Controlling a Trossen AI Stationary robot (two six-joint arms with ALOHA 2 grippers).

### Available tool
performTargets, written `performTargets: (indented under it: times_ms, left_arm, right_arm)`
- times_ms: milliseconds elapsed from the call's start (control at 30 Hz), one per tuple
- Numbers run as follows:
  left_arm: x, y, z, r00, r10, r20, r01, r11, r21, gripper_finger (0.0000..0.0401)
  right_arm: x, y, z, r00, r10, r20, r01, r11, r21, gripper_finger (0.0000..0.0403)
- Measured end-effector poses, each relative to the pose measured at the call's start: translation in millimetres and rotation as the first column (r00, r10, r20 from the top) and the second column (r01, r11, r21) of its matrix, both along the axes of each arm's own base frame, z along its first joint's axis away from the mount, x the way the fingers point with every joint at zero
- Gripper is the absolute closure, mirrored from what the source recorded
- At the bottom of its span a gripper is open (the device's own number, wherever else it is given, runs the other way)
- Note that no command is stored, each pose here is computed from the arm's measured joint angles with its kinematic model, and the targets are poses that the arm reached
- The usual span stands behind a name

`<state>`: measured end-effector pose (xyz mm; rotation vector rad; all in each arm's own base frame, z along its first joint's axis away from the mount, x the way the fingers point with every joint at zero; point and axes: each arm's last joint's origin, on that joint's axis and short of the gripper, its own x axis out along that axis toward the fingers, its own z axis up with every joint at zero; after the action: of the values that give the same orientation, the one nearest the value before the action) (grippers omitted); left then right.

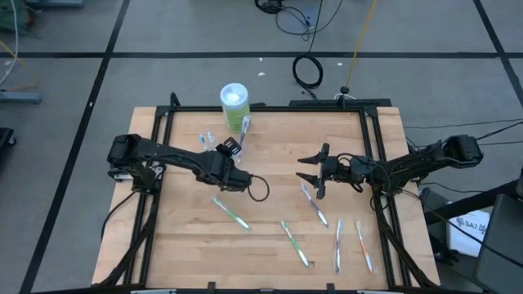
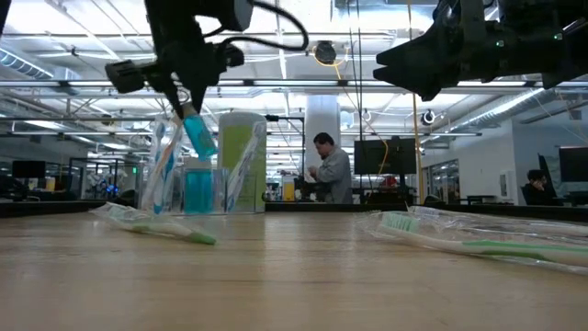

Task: Pick & Place toothbrushing station
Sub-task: Put the mouthwash into the transparent organizer

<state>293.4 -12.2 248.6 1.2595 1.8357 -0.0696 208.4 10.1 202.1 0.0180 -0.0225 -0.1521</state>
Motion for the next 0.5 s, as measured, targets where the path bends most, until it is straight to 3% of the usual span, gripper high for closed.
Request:
performTargets:
  times_ms: [200,333,500]
  left_arm:
    - [-12,2,-24,0.995,-0.019,-0.093,0.024,0.998,0.058,0.0288]
    - [-17,3,-36,0.992,-0.016,-0.123,0.022,0.999,0.048,0.0288]
    - [-16,3,-40,0.994,-0.031,-0.102,0.037,0.998,0.06,0.0288]
  right_arm:
    - [0,0,0,1.0,-0.002,-0.006,0.002,0.999,-0.051,0.019]
    - [0,0,1,1.0,-0.004,-0.006,0.003,0.996,-0.094,0.019]
    - [0,0,4,1.0,-0.005,0.018,0.008,0.992,-0.13,0.019]
